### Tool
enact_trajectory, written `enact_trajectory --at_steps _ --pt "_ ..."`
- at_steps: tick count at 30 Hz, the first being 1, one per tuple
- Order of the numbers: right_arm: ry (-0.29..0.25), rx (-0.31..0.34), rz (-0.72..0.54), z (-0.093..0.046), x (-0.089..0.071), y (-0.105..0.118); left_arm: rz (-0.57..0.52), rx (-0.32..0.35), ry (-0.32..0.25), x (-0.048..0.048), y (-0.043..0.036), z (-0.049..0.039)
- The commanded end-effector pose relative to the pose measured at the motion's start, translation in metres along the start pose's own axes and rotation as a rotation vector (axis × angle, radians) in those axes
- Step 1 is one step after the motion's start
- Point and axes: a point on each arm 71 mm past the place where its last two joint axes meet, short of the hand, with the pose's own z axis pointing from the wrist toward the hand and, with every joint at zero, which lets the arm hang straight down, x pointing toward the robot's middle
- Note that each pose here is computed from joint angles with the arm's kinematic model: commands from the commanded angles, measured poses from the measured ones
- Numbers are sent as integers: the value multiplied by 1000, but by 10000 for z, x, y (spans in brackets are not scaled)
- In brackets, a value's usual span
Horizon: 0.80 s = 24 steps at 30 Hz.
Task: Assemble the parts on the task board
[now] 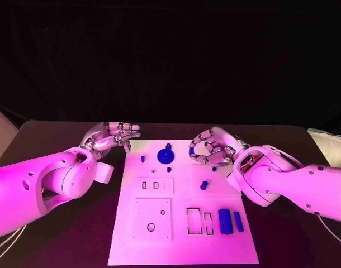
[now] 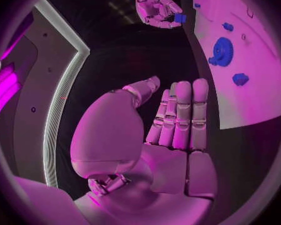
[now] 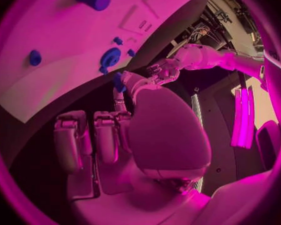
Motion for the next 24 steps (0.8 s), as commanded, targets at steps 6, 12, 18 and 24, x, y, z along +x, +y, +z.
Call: enact_trajectory --at_steps 6,12,18,24 --pt "54 -14 -77 5 337 194 -15 -2 21 44 46 79" --pt "94 -20 -103 -5 600 241 -15 -9 22 67 95 138" --pt "100 -46 -111 -35 810 289 -17 -14 29 88 126 162" --pt "101 -59 -114 -52 978 296 -21 -21 39 90 146 164"
